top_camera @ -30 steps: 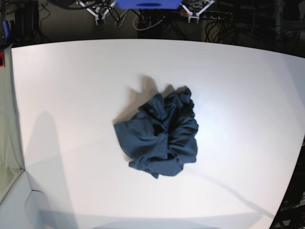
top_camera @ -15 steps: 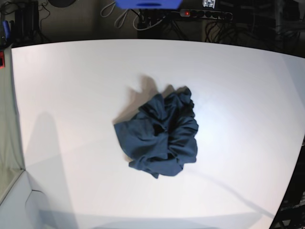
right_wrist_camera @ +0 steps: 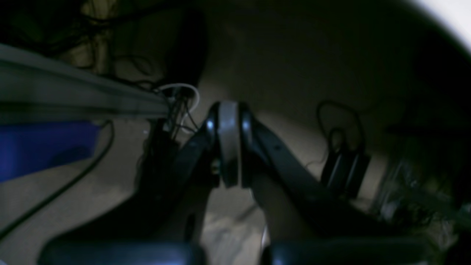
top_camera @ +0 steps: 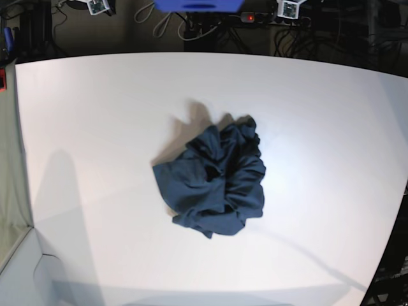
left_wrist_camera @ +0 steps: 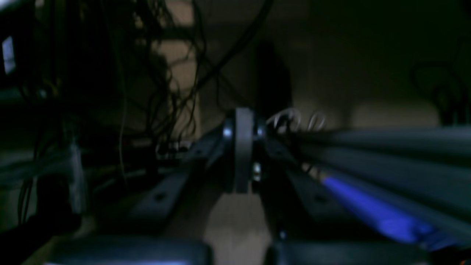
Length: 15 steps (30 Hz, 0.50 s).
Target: Layout the t-shirt on the table in an organized manner, then fold the t-shirt properly
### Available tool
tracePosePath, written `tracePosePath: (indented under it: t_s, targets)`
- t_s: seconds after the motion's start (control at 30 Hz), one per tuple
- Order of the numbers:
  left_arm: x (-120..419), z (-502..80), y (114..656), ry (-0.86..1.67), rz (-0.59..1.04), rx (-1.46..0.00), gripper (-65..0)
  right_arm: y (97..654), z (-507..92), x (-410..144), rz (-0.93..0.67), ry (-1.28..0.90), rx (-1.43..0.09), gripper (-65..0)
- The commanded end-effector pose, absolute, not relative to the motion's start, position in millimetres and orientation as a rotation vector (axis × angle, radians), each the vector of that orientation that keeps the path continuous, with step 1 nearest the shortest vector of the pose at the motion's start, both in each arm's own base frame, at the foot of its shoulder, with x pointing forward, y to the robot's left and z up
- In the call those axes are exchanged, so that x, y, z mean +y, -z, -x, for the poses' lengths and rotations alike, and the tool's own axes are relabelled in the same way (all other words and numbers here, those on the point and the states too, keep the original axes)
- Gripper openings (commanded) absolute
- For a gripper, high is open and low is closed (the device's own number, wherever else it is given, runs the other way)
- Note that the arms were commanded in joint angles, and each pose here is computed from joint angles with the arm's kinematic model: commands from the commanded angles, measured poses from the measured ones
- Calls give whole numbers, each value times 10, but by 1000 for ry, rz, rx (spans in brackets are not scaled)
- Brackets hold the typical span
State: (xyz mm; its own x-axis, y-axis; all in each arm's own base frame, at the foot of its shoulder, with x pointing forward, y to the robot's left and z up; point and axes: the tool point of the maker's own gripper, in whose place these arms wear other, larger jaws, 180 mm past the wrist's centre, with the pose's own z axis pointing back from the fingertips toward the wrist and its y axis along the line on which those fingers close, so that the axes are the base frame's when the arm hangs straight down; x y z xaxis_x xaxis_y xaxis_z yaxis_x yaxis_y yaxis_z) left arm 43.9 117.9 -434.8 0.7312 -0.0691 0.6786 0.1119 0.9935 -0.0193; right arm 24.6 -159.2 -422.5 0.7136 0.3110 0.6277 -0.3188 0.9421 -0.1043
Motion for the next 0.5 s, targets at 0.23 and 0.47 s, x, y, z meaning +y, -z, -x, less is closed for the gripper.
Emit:
tracePosePath:
  t_s: [0.23,0.47]
  targets:
    - [1142,-797,3741,96,66,-841,-648,3565,-756,-1390,-34,-346,-882,-650]
    - [1375,-1075,3644,83,-4,-918,-648,3433,-1266,-1149,-67,-287,-1035,-650]
